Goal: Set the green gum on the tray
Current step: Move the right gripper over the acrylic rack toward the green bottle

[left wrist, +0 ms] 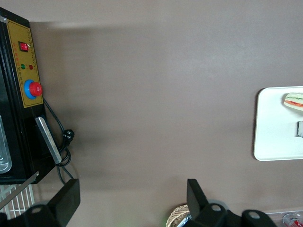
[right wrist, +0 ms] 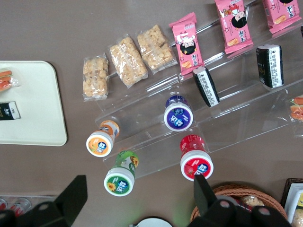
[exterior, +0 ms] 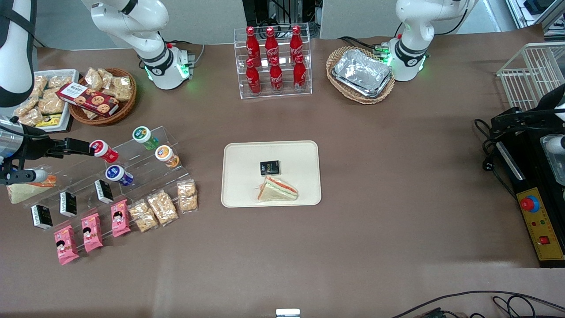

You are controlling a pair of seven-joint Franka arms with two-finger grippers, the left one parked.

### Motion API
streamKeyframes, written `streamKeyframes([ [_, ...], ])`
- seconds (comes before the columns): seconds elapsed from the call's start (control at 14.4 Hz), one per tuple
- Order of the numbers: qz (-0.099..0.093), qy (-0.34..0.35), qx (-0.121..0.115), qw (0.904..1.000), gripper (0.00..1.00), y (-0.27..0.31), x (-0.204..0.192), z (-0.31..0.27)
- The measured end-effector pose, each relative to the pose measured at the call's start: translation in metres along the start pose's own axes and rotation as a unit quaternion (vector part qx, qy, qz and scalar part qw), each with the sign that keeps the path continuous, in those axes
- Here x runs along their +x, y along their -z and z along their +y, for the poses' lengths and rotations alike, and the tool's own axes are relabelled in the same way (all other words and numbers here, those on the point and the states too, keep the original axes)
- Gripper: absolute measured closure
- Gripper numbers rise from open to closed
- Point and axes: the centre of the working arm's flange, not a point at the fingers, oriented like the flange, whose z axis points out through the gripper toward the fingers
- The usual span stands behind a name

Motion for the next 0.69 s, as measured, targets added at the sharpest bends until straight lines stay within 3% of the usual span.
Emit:
streamKeyframes([
  [0.69,-0.002,0.0,0.0,1.0,0.0,-0.0024,0.0016,0.0005],
])
